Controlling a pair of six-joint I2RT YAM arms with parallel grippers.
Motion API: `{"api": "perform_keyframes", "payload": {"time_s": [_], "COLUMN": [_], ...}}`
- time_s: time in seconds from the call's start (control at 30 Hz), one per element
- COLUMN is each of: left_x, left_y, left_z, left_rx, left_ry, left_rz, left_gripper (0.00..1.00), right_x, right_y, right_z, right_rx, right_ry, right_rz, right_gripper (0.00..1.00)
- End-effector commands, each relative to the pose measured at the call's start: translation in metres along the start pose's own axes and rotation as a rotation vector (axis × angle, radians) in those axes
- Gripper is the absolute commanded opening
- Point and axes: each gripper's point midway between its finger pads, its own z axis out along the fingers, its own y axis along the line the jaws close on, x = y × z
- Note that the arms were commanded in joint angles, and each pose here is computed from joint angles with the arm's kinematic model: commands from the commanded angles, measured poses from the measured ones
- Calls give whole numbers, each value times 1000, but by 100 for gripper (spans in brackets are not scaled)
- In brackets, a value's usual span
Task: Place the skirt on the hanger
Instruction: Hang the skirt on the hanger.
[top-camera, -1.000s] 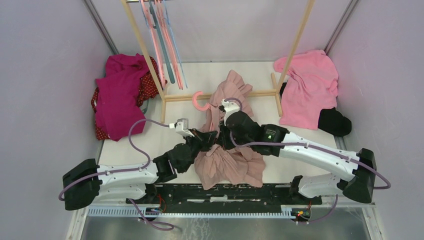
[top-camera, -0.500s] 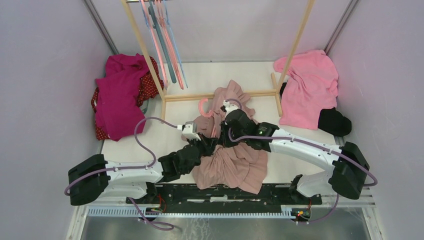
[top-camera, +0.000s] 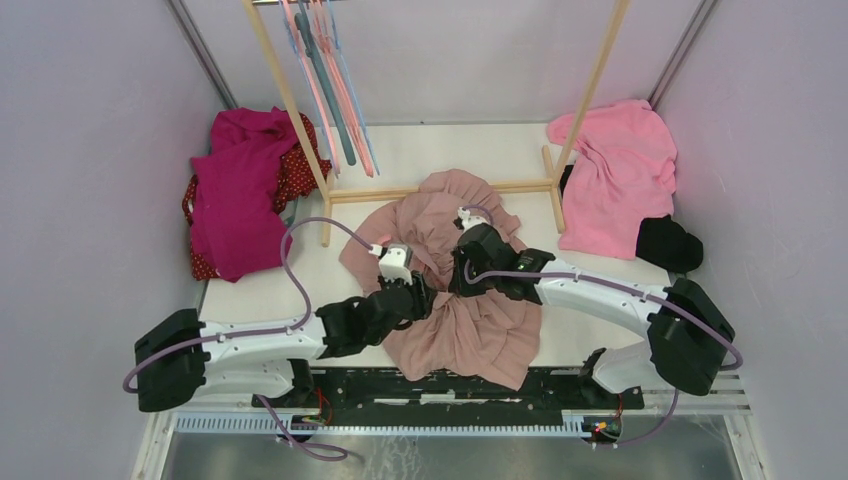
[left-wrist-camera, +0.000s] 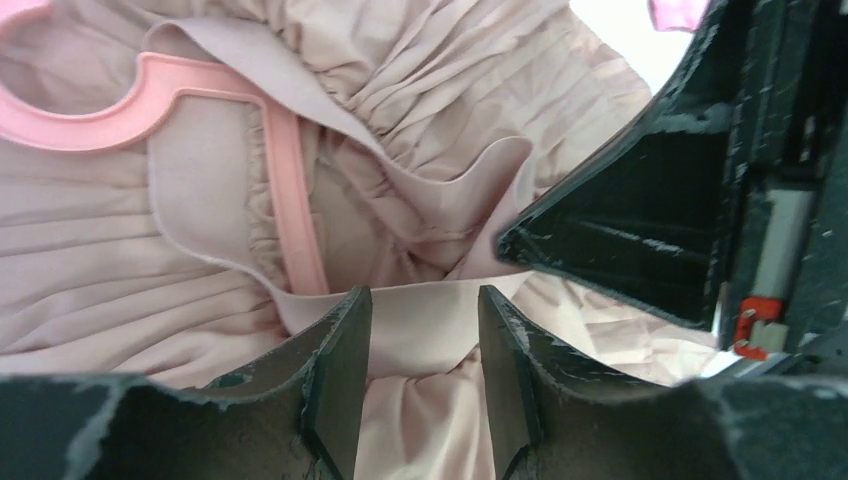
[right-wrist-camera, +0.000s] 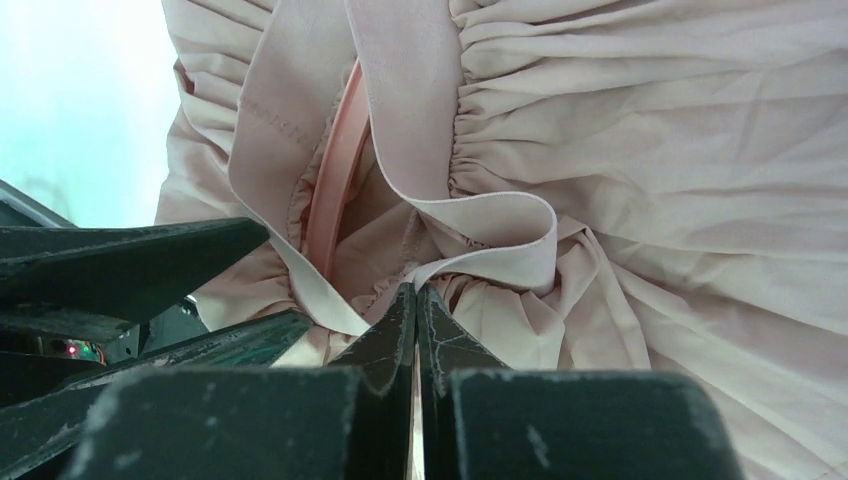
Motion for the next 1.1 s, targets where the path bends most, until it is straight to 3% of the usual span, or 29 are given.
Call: {"api": "perform_keyframes", "payload": {"time_s": [0.0,0.1,0.3,0.6,1.07], "left_x": [-24,-41,-50,-50,-45], "left_y": [23,50,116,130,148], "left_z": [-12,-11,18,56,61], "left_rx": [-105,-134,-162,-50,-22], "left_ry": [-66,-81,49,136,124], "left_rz": [44,-4,-148,-320,-368], "left_gripper": [53,55,52,51,50], "right_x": [-14,-11,-11,-15,-19], "right_y": [7,9,14,19,22], "right_z": [6,9,15,17,13], "right_rx": [-34,-46,-66,-81,-99], "right_ry": [-51,-38,-24,-16,-16], "right_rz": [19,20,13,0,-4], "right_gripper": [1,1,1,1,1]}}
